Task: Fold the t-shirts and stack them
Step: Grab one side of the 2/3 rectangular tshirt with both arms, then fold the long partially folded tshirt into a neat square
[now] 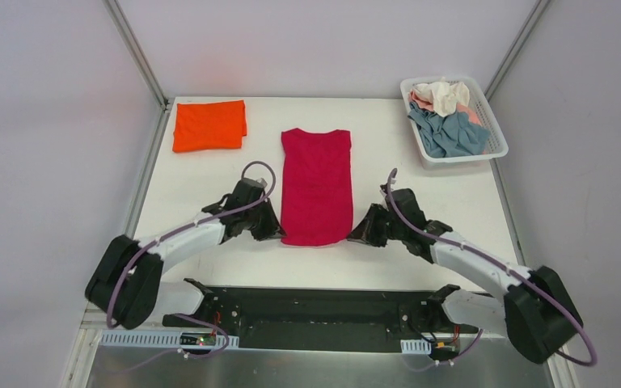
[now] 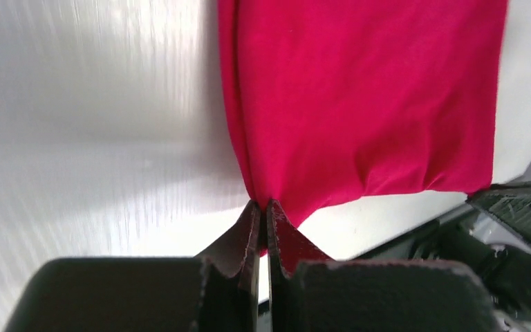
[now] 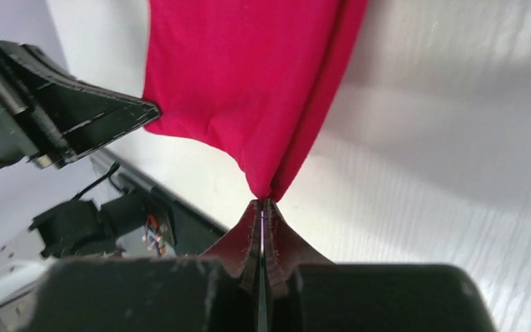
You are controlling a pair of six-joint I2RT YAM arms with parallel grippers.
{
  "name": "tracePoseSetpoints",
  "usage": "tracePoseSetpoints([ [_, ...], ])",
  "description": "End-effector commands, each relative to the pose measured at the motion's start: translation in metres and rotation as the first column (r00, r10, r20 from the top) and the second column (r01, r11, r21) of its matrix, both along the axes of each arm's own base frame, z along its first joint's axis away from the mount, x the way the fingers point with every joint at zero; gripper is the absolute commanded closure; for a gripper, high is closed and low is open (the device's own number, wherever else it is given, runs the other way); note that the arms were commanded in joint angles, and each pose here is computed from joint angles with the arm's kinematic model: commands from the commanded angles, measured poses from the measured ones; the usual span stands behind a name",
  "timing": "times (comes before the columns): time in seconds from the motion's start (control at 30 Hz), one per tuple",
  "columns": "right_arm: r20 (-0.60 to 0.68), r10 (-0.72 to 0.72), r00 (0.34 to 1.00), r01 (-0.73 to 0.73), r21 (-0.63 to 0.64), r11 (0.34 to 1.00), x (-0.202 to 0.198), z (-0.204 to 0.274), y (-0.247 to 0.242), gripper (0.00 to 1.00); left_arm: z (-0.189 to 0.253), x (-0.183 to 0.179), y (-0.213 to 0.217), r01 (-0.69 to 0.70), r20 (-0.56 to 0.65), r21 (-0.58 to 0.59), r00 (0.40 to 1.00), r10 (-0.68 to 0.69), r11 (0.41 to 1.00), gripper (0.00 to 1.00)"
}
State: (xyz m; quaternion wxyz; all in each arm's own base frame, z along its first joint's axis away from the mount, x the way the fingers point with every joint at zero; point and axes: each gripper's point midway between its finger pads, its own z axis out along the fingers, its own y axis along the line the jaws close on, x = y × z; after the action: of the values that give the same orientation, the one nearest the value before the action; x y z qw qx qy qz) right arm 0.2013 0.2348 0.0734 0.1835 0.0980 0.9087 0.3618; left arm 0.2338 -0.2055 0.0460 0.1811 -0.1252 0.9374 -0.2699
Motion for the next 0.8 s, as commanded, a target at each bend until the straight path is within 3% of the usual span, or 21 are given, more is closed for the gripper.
tracePoseSetpoints([
  [0.0, 0.011, 0.096, 0.995, -0.097, 0.066, 0.993, -0.038, 0.029, 0.001, 1.00, 0.018, -0.030, 0.003, 0.017, 0.035, -0.058, 0.999, -0.015, 0.998, 1.00],
  [0.13, 0.070, 0.130, 0.989, -0.138, 0.118, 0.983, -0.053, 0.056, 0.001, 1.00, 0.049, -0.043, 0.000, 0.035, 0.123, -0.111, 0.992, -0.021, 0.993, 1.00],
  [0.27, 0.160, 0.097, 0.982, -0.118, 0.130, 0.984, -0.046, 0.077, -0.002, 1.00, 0.090, -0.035, 0.002, 0.029, 0.258, -0.157, 0.966, 0.012, 0.987, 1.00],
  [0.47, 0.376, -0.058, 0.925, 0.002, 0.145, 0.989, 0.000, 0.120, -0.007, 1.00, 0.124, 0.004, 0.010, -0.059, 0.376, -0.091, 0.922, 0.089, 0.994, 1.00],
  [0.77, 0.460, -0.144, 0.876, 0.137, 0.050, 0.989, 0.061, 0.147, -0.010, 1.00, 0.155, 0.072, 0.018, -0.189, 0.424, 0.001, 0.889, 0.171, 0.982, 1.00],
])
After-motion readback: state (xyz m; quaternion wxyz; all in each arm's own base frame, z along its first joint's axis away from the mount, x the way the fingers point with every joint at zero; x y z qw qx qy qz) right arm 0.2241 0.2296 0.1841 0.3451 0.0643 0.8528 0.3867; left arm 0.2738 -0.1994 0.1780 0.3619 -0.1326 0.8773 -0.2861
